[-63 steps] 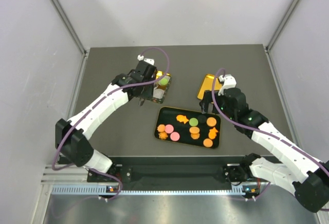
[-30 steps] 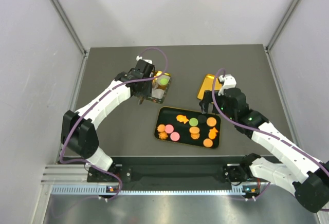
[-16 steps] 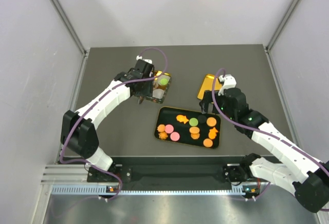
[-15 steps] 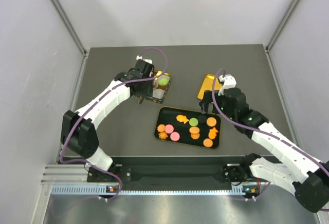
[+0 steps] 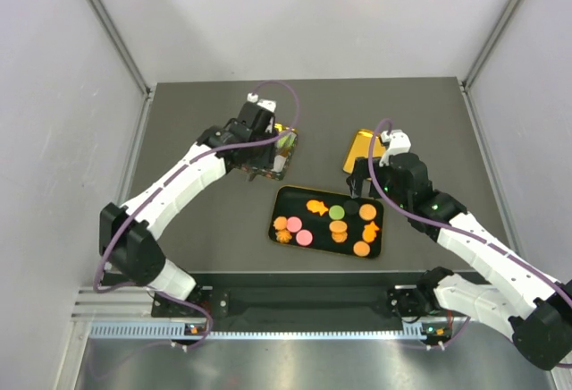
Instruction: Pack the cookies
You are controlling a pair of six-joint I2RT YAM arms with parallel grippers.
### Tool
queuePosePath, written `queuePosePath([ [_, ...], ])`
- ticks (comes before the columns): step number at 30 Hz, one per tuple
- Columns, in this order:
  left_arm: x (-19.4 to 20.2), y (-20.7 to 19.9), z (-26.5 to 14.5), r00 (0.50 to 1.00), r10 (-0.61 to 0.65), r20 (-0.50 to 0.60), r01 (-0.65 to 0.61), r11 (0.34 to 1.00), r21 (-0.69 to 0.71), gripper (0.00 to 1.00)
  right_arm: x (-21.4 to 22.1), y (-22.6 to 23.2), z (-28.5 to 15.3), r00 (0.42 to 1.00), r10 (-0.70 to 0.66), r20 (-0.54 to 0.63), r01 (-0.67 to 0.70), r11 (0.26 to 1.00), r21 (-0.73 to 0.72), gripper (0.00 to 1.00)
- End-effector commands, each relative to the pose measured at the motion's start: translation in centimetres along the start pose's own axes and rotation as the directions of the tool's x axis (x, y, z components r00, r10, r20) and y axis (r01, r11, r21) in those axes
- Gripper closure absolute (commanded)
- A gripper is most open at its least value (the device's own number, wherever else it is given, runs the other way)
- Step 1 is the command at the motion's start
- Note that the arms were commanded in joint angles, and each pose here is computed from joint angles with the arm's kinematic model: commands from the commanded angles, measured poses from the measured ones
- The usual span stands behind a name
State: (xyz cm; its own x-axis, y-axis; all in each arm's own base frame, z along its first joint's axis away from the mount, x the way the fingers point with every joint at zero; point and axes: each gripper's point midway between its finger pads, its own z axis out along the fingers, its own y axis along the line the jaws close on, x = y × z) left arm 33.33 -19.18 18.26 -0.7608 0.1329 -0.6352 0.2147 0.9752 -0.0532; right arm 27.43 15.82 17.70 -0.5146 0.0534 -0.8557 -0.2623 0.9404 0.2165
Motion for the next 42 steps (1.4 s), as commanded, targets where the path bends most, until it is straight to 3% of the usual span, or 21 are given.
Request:
queuePosePath([
  [1, -1.7, -4.6, -5.1, 0.992, 0.055, 0.111, -0.068, 0.991, 0.111, 0.51, -1.1, 0.1, -0.1, 0.999, -0.013, 0.04, 0.013, 1.0, -0.002, 0.0],
  [9, 6.5, -12.6, -7.4, 0.981, 0.195, 0.019, -0.193, 0.946, 0.262, 0.51, -1.7, -1.6, -0.4, 0.998, -0.015, 0.064, 0.009, 0.996, 0.088, 0.0],
  [19, 12.9, -15.5, -9.5, 0.968, 0.239, -0.074, -0.194, 0.902, 0.386, 0.48, -2.1, -3.5, -1.0, 0.996, -0.009, 0.084, -0.008, 0.981, 0.194, 0.0],
  [42, 15.5, -17.0, -8.5, 0.95, 0.283, -0.129, -0.209, 0.889, 0.408, 0.43, -2.1, -3.6, -1.0, 0.997, -0.005, 0.082, -0.011, 0.98, 0.201, 0.0],
])
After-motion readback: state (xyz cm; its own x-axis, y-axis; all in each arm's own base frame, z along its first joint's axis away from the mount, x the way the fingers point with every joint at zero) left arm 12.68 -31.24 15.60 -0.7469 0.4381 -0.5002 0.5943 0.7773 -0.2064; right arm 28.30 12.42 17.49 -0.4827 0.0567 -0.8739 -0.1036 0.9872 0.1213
